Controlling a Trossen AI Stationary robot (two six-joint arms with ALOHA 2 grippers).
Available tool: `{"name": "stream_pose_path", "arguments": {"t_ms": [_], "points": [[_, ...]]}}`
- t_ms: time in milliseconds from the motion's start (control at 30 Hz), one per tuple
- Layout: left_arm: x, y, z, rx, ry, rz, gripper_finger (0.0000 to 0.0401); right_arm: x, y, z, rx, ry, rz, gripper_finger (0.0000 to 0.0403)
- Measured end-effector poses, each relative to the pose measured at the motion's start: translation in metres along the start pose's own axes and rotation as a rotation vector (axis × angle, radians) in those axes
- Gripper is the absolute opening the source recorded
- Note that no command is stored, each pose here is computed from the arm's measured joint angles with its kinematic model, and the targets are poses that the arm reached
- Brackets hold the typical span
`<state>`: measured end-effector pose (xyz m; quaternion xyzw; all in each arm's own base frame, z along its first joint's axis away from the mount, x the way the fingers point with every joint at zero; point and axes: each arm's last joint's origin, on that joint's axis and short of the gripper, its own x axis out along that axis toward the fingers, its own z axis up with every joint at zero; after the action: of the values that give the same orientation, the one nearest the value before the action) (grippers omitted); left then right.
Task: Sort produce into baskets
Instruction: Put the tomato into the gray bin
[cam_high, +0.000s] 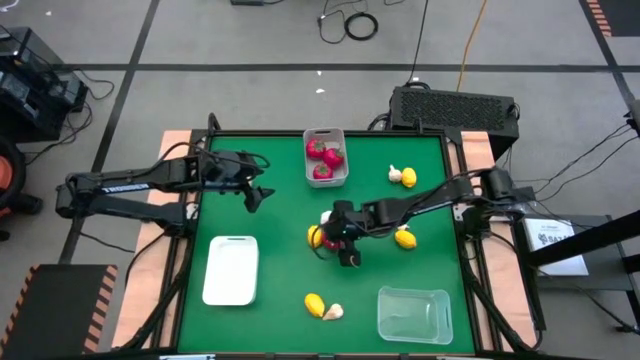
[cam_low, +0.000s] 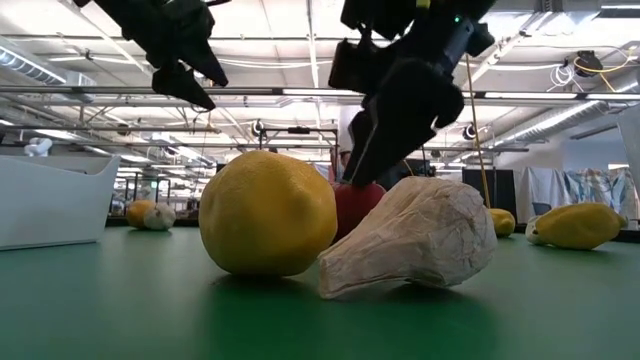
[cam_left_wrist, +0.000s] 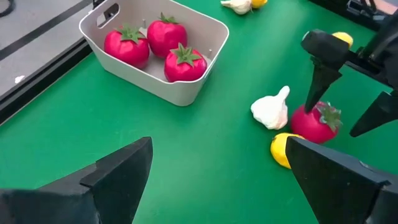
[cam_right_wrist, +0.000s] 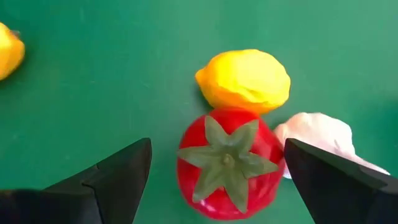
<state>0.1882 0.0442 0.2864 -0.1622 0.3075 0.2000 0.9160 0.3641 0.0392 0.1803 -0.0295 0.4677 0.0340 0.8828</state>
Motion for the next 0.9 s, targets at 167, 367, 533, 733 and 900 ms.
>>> {"name": "stream_pose_path", "arguments": {"t_ms": [167, 367, 533, 733, 900], "points": [[0.000, 0.000, 0.000, 0.003, -0.001, -0.008, 0.0374, 0.012, -0.001, -0.003, -0.007, 0.014, -0.074, 0.0357], [0.000, -0.001, 0.000, 0.004, 0.000, -0.013, 0.0374, 0.020, 0.000, -0.007, 0.010, 0.042, -0.073, 0.0357], [0.000, -0.001, 0.000, 0.003, 0.000, -0.018, 0.0374, 0.020, 0.000, -0.008, 0.011, 0.048, -0.073, 0.0357], [0.000, -0.001, 0.002, 0.002, -0.014, -0.023, 0.0374, 0.020, 0.000, -0.008, 0.034, 0.049, -0.073, 0.0353], [0.000, -0.002, 0.002, 0.001, -0.020, -0.025, 0.0374, 0.020, 0.000, -0.008, 0.054, 0.048, -0.074, 0.0323]]}}
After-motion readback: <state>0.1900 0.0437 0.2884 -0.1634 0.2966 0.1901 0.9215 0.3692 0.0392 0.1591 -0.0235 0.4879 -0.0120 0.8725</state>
